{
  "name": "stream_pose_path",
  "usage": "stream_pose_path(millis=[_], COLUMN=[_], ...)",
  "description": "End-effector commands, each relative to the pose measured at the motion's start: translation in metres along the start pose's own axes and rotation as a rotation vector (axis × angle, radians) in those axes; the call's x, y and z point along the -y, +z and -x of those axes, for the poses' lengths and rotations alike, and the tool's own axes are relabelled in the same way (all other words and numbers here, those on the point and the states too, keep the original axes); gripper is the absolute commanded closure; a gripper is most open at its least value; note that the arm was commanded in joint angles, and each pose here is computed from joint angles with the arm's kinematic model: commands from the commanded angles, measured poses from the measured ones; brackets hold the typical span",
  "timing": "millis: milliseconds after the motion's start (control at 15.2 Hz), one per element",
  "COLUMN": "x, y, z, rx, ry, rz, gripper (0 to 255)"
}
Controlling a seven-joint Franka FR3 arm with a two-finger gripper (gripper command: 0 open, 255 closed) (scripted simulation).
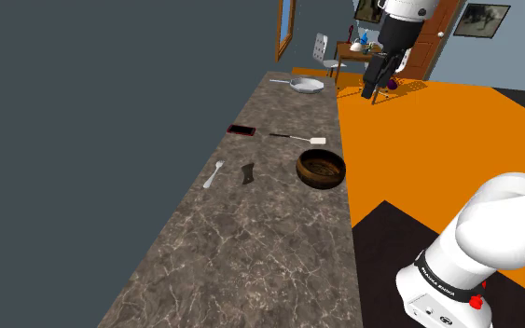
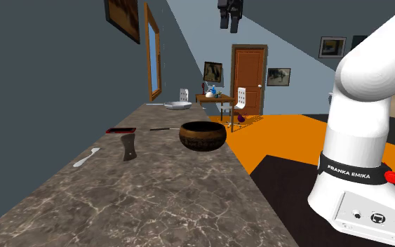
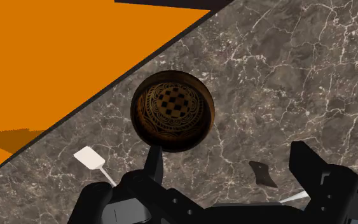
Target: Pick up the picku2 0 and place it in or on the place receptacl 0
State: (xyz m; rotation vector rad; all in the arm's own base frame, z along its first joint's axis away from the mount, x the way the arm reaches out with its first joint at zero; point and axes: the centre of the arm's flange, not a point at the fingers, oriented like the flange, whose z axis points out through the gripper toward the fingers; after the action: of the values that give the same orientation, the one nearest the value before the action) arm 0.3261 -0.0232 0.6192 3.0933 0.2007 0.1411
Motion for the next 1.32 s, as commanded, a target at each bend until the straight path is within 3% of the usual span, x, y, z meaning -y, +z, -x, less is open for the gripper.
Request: stream_pose_path(millis=[0, 1254], x=[0.000, 0.118], y=[0.000, 0.175], z=[0.000, -0.160], rx=[0.000, 0.071], ry=[0.000, 0.146], rz=[0.000, 0.097], gripper=[0, 0])
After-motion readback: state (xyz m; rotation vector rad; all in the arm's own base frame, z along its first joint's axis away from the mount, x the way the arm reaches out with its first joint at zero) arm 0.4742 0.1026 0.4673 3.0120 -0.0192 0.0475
